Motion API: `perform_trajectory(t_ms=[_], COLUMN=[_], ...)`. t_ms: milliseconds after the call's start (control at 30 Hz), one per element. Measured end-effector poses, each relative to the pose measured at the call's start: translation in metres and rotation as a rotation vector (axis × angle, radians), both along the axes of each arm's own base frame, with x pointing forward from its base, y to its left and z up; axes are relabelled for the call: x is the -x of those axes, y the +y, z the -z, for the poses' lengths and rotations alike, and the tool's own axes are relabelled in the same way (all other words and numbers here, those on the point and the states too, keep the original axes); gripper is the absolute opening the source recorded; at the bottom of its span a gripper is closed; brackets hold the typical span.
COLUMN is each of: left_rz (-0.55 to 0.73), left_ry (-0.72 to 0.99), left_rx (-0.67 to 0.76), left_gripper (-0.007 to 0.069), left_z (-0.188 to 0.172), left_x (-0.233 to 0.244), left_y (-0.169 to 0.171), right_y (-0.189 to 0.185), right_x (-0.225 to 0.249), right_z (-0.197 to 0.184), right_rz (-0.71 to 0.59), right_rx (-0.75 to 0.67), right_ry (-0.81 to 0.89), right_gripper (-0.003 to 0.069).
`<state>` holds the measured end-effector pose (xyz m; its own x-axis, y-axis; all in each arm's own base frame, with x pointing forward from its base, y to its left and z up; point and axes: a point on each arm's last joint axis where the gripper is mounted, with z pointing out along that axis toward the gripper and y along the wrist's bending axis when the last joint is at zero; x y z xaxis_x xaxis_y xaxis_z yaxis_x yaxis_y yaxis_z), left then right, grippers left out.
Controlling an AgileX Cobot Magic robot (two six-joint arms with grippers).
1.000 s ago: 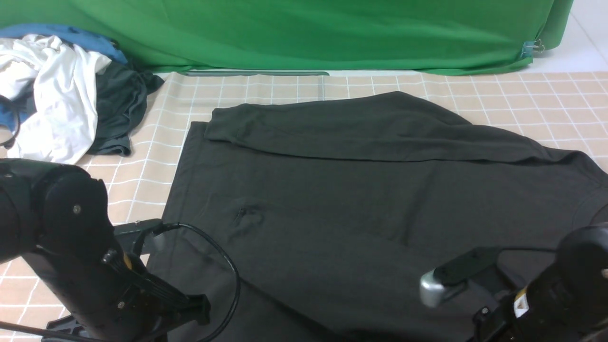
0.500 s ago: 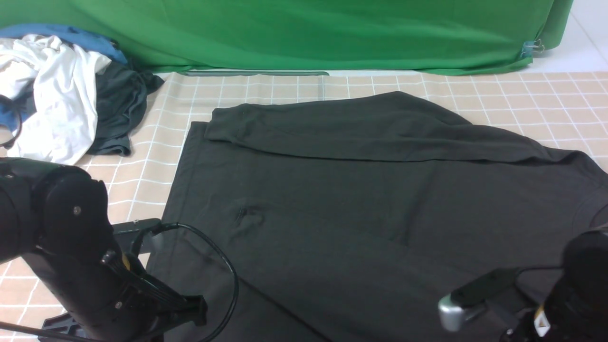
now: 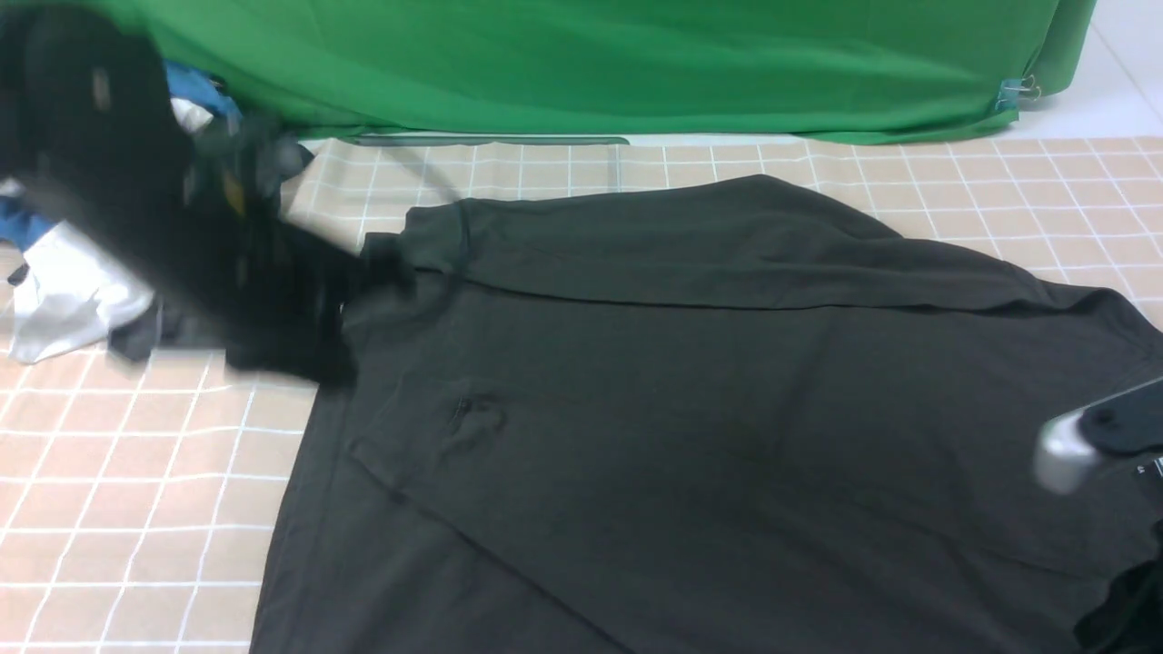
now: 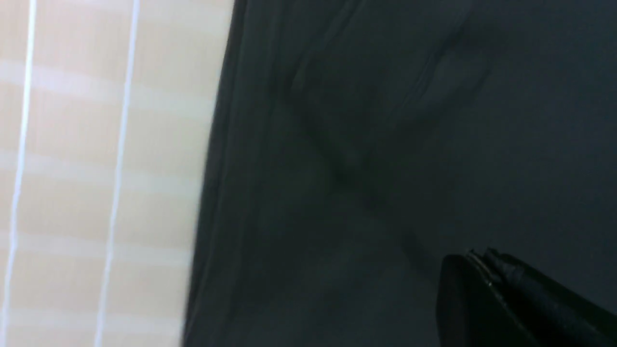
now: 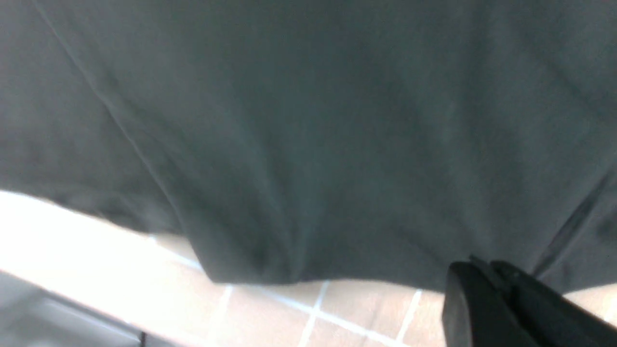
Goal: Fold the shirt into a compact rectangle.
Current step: 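Grab the top left corner of the dark shirt with the left gripper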
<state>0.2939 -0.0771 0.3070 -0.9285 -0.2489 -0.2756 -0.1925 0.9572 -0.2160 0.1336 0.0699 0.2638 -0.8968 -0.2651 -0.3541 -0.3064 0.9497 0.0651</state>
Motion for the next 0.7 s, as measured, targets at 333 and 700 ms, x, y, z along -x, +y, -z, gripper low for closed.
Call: perform_trajectory(t_ms=[333, 700], left_rz=[-0.047, -0.048], left_ry=[-0.061, -0.120], left_rx=[-0.104, -0.197], left_gripper=[0.0063, 0.0353], left_z=[0.028, 0.102], left_x=[-0.125, -0.187], left_y=[0.005, 0.002], right_y=[-0.007, -0.007], right_x=[0.012, 0.013], right_z=[-0.013, -0.013], right_rz=[0.039, 0.081], right_rx=[-0.050, -0.070], right_ry=[-0.064, -0.049], right_gripper=[0.0072, 0.0092])
